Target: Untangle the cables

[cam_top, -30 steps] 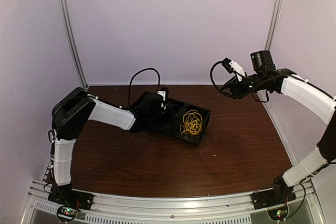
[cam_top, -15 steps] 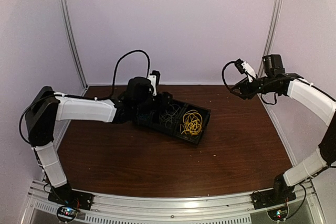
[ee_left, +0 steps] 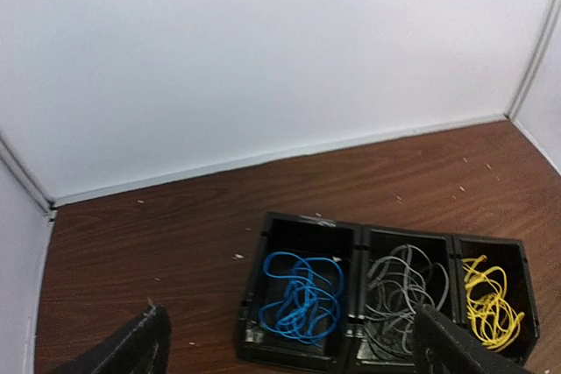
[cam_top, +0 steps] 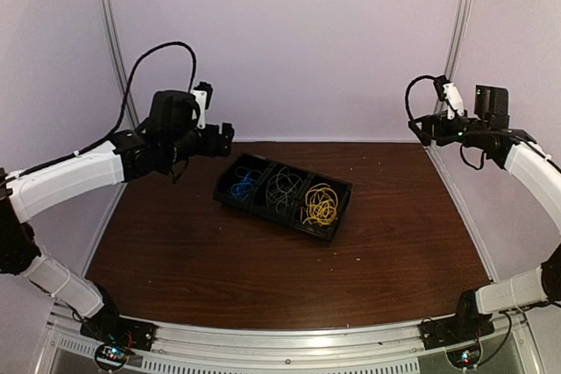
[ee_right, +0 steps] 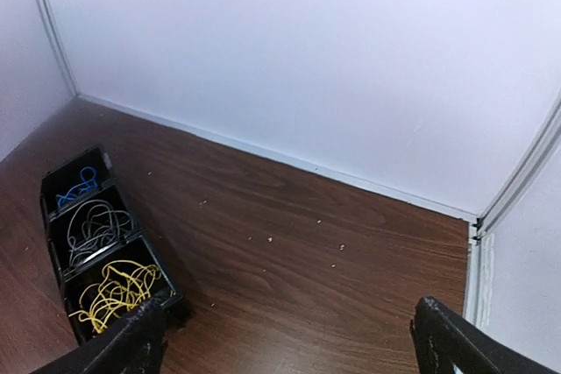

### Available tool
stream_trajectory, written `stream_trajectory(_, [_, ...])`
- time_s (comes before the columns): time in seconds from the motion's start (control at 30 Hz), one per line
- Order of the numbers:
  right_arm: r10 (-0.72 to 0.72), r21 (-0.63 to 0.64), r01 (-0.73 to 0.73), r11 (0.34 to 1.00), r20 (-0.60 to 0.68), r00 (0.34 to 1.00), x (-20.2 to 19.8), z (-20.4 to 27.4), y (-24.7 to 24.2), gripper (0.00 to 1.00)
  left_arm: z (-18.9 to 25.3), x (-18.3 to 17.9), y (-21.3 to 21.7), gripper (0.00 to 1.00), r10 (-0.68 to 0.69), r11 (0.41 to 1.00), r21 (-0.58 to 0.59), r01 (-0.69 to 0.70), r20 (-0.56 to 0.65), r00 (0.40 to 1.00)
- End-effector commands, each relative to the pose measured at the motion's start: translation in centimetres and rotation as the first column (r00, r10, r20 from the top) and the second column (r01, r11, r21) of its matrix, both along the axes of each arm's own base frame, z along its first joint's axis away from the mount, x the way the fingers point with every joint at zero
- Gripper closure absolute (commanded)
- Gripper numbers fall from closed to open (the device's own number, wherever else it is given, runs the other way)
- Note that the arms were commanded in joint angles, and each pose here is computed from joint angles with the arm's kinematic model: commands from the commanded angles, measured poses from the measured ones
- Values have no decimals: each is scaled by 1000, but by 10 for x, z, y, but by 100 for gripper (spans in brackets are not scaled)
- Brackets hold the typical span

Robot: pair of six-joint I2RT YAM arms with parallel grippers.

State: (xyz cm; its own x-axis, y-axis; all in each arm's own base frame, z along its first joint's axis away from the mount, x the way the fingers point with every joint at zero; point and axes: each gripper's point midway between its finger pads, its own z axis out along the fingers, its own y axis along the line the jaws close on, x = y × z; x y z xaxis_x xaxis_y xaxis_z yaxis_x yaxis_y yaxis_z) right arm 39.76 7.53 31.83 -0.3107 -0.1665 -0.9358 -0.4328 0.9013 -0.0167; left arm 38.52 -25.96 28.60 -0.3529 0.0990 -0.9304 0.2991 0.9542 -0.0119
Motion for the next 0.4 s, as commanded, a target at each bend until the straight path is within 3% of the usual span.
stream_trajectory(0.0, [-241,76,233,970,118,963,2,32,-37,0,44,-10,84,2,250,968,-6,-250,98,963])
stream_trajectory(0.07, [-298,79,289,954,131,946,2,41,-47,0,59,-15,120,2,356,934,-72,-350,122,926])
stream_trajectory(0.17, [-326,82,317,945,141,935,-1,57,-52,0,64,-19,149,2,396,916,-127,-382,114,911])
stream_trajectory(0.37, [-287,90,275,957,167,943,-13,64,-45,0,45,-14,159,2,375,927,-46,-372,114,920])
